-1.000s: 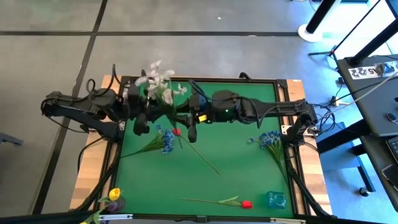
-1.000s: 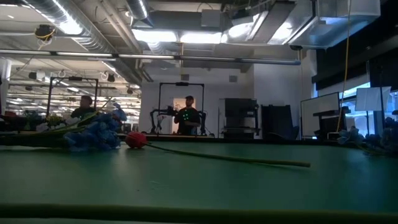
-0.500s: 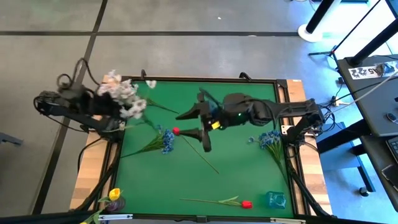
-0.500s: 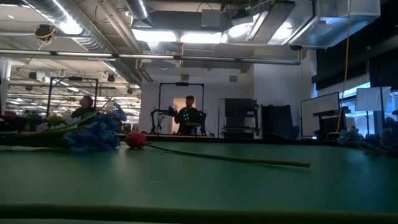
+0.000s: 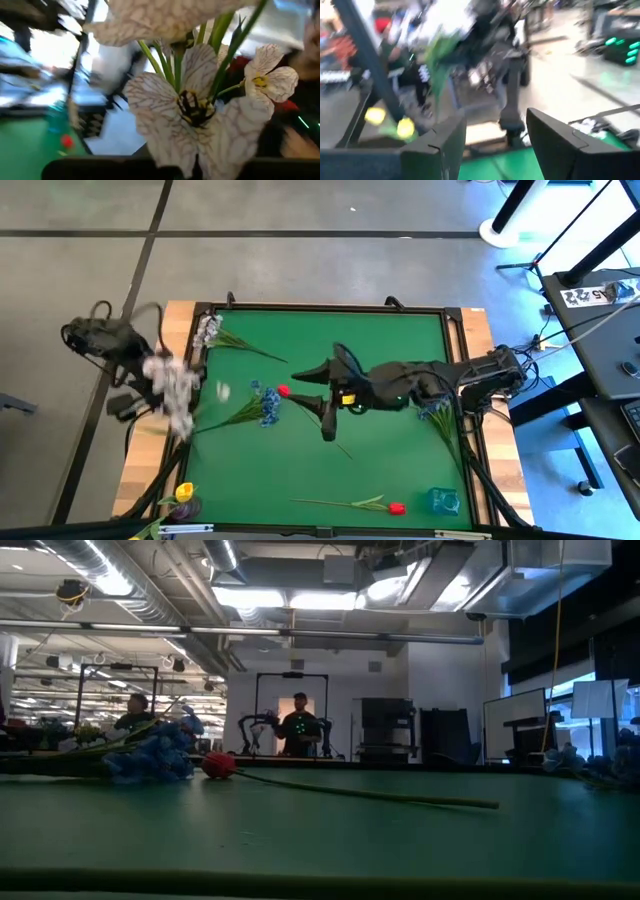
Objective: Sort flowers into vase by color
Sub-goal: Put the right white flowers into the purple vase
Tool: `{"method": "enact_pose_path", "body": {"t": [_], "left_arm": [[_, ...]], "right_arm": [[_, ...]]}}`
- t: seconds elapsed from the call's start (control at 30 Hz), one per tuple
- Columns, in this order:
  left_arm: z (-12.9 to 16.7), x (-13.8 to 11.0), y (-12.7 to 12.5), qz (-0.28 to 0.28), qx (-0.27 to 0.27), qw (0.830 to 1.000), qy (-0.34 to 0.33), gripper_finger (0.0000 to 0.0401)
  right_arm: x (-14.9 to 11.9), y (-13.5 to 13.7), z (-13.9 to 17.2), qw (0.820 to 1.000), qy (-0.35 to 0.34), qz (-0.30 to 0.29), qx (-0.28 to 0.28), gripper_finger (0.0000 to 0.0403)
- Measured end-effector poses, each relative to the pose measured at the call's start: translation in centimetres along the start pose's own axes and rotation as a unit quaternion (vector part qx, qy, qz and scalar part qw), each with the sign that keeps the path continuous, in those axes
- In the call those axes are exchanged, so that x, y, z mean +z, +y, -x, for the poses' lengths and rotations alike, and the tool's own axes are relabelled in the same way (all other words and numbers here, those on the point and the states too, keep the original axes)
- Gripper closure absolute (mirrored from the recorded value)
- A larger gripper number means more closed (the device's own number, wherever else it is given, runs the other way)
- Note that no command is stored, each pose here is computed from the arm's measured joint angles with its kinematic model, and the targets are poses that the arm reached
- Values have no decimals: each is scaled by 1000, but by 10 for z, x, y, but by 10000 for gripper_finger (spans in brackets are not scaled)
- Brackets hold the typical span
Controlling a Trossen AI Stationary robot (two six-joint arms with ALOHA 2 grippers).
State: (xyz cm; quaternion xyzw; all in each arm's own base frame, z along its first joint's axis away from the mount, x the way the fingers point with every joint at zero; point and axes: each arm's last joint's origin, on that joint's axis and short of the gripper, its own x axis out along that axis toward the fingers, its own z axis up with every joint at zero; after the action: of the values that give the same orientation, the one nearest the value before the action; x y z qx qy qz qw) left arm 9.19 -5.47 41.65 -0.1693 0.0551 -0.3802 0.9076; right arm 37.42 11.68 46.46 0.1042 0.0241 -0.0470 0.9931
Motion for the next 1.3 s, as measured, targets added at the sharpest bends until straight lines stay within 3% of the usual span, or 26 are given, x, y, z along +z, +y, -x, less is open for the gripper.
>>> {"method": "enact_pose_path", "body": {"t": [0.17, 0.33, 0.5, 0.7, 0.9, 1.3], "left_arm": [[-26, -24, -11, -42, -95, 991, 83, 394], [-34, -48, -23, -50, -95, 989, 105, 394], [-20, -56, -33, -45, -92, 990, 93, 394], [-9, -77, -37, -14, -140, 986, 86, 394], [-14, -99, -36, -14, -174, 984, 40, 394], [-18, -136, -40, -11, -233, 972, 33, 394]], "right_arm": [[-4, 15, 5, 998, -27, -37, -53, 198], [-18, 27, 2, 994, -20, -76, -78, 198], [-29, 32, -7, 990, -18, -106, -87, 198], [-37, 28, -16, 988, -15, -111, -103, 198], [-45, 26, -24, 987, -8, -112, -112, 198], [-44, 23, -24, 981, -17, -140, -130, 198]]}}
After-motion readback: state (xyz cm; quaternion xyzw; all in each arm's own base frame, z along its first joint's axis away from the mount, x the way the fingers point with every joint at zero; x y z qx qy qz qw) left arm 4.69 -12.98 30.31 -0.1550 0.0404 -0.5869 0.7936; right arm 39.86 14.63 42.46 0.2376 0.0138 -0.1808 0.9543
